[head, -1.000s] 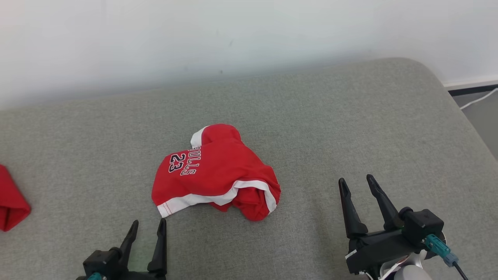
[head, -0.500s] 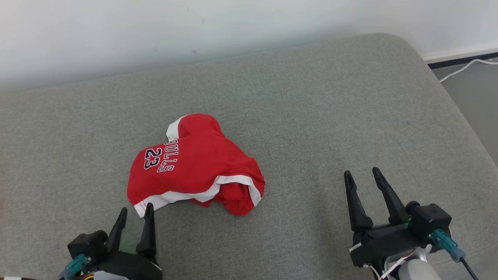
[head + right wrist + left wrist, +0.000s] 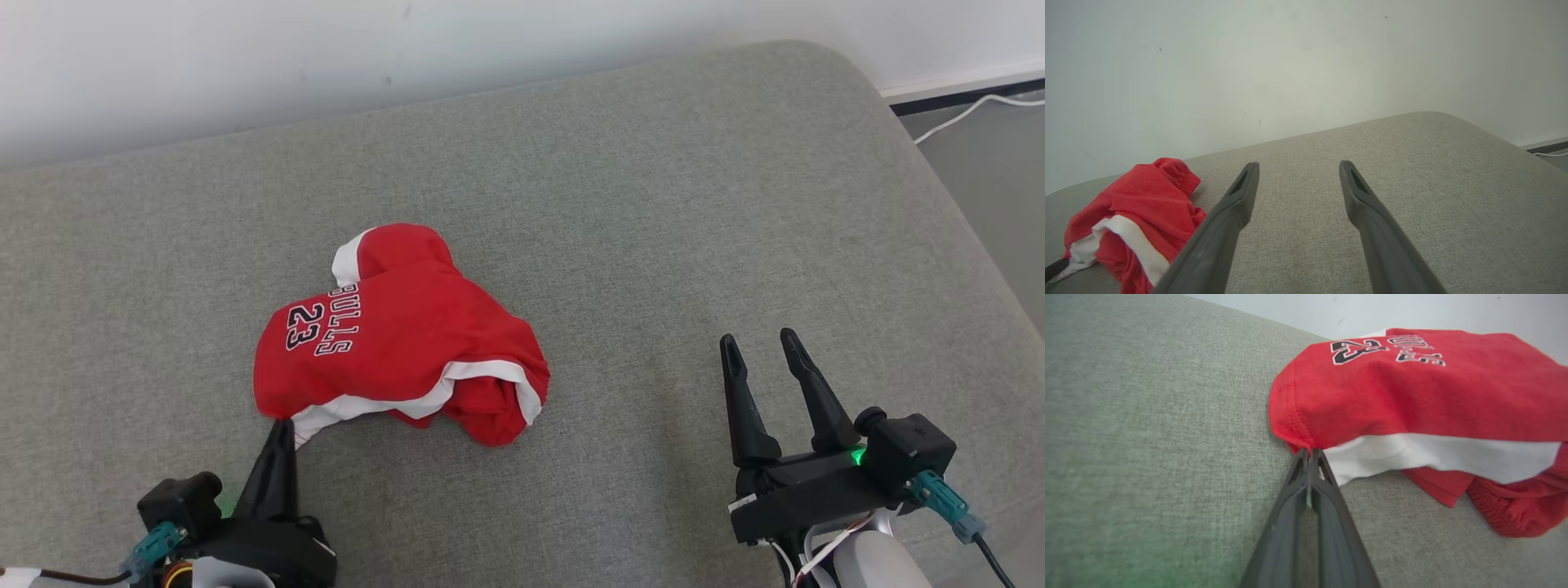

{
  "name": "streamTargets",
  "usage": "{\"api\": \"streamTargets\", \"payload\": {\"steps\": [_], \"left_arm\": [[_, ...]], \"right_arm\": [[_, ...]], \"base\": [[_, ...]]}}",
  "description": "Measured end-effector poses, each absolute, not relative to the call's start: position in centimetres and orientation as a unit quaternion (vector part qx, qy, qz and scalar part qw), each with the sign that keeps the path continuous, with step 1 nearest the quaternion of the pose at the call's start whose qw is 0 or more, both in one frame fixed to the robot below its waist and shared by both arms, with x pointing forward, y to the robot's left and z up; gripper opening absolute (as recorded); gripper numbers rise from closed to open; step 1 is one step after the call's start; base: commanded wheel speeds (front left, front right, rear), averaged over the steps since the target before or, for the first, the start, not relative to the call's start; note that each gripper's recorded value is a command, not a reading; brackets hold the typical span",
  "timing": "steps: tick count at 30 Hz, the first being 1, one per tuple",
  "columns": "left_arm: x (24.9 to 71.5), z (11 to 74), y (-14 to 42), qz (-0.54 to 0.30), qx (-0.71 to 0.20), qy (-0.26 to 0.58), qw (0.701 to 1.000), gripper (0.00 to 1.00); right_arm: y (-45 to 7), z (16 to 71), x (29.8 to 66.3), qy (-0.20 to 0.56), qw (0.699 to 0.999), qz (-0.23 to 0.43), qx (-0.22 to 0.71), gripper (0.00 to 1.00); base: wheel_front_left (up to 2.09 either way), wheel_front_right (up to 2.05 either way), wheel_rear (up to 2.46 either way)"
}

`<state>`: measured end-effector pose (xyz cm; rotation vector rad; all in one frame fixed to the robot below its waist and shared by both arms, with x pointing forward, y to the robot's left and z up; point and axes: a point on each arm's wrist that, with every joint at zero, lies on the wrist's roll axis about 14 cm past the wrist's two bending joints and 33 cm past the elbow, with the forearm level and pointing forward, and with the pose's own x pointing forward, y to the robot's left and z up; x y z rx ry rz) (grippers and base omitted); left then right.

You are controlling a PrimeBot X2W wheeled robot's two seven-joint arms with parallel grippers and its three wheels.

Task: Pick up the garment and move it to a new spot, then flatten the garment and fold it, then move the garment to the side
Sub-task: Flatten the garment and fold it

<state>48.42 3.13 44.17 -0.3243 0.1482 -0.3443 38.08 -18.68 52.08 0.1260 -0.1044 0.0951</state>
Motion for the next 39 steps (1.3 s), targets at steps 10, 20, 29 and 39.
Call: {"api": "streamTargets", "payload": {"steps": [10,20,29,39], "left_arm": [[49.6,46.9,7.0,-0.117,-0.137,0.019,0.983,0.00],[49.3,46.6,14.0,-0.028,-0.089,0.012,0.996,0.00],[48.3,45.7,16.4,0.009,-0.069,0.027,0.997,1.00],[44.9,46.7,17.7,0.021,-0.059,0.014,0.998,1.00]], "right_arm": [[-18.0,52.1,38.6,-0.055,0.994,0.055,0.074,1.00],[-17.0,51.9,38.7,-0.051,0.993,0.066,0.080,1.00],[-16.1,51.8,38.7,-0.048,0.992,0.082,0.084,1.00],[-11.7,50.9,38.4,-0.030,0.983,0.145,0.106,1.00]], "base": [[0.00,0.00,0.00],[0.00,0.00,0.00],[0.00,0.00,0.00],[0.00,0.00,0.00]]}}
